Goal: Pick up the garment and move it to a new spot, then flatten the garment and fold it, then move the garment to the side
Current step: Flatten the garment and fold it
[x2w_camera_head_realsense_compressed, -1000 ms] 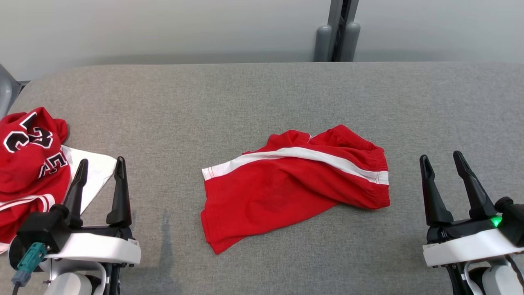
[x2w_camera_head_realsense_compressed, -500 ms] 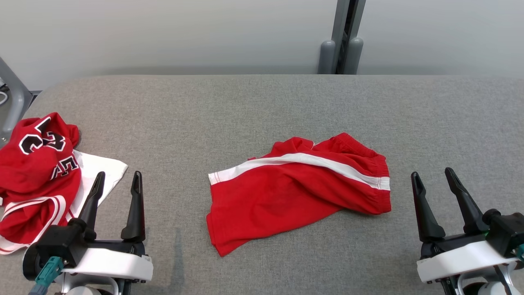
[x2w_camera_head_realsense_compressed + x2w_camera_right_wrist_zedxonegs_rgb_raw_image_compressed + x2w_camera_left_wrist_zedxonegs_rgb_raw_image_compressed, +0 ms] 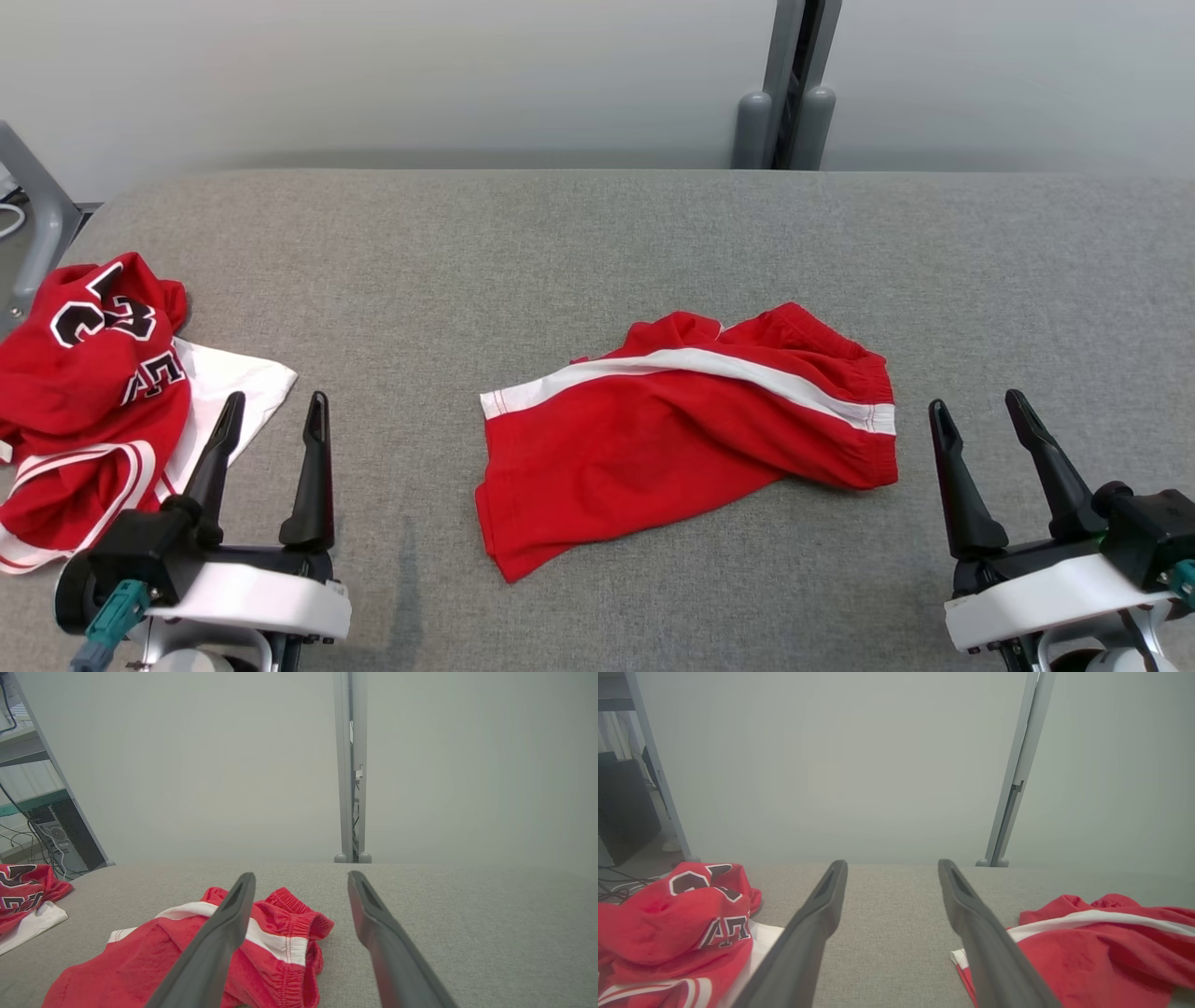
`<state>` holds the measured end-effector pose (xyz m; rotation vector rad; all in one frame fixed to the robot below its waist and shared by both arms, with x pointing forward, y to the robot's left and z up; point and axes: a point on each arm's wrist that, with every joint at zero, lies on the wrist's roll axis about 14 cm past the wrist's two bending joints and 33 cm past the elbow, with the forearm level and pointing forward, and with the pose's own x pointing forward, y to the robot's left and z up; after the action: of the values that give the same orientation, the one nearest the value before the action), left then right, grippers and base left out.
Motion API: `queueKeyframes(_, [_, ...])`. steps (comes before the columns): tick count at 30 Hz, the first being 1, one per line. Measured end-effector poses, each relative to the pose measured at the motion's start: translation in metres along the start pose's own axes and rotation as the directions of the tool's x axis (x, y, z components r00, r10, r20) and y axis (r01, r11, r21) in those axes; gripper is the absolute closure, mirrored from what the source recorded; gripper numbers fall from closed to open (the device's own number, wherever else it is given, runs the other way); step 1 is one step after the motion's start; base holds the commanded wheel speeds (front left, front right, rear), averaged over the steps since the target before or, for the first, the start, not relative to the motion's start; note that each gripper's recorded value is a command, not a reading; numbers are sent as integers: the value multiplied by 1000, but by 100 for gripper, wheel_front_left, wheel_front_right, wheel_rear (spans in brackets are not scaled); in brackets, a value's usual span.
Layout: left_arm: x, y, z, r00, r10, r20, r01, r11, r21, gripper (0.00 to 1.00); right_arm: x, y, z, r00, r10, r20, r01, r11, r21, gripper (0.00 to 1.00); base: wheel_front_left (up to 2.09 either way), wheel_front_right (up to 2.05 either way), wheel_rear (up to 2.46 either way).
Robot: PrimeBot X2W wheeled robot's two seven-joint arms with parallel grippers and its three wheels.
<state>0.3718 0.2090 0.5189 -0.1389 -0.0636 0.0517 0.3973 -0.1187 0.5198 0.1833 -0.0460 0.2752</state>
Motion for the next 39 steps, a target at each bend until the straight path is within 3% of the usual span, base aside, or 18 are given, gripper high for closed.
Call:
queueKeyframes(3, [4,-1,0,1000,-8,-3,8,1000,4,0,1,0,-2,1000,3,-7,-3,1000,1,0,0,0,0])
queueKeyframes(9, [40,-25,1,991,-131,-31,131,991,-18,0,12,2,-7,1000,18,-19,-18,1000,6,0,0,0,0])
queueKeyframes(14, [60,-38,-30,965,-203,-163,195,979,-68,0,20,-1,-13,999,21,-34,-21,1000,8,0,0,0,0])
queueKeyframes(18, [65,-49,-81,902,-261,-343,227,964,-137,0,25,-3,-23,998,21,-53,-21,1000,13,0,0,0,0])
queueKeyframes(20, [64,-60,-114,840,-304,-450,247,952,-181,0,27,-10,-30,998,7,-70,-7,1000,11,0,0,0,0])
queueKeyframes(21, [64,-60,-114,840,-304,-450,247,952,-181,0,27,-10,-30,998,7,-70,-7,1000,11,0,0,0,0])
queueKeyframes(22, [62,-66,-131,799,-326,-506,256,945,-204,0,26,-14,-35,997,-2,-78,3,1000,12,0,0,0,0])
queueKeyframes(25, [62,-75,-148,751,-352,-559,266,936,-232,0,28,-19,-40,996,-15,-87,16,1000,18,0,0,0,0])
queueKeyframes(30, [63,-78,-170,692,-364,-623,262,931,-253,0,30,-25,-48,994,-27,-103,29,999,18,0,0,0,0])
queueKeyframes(32, [64,-81,-172,683,-375,-627,272,927,-258,93,29,-28,-50,993,-33,-110,35,999,15,0,0,0,0])
queueKeyframes(33, [65,-82,-172,682,-379,-625,275,926,-260,100,29,-29,-51,993,-36,-111,38,999,12,0,0,0,0])
queueKeyframes(39, [60,-83,-174,668,-390,-634,290,921,-260,100,30,-28,-58,987,-5,-159,8,1000,21,0,0,0,0])
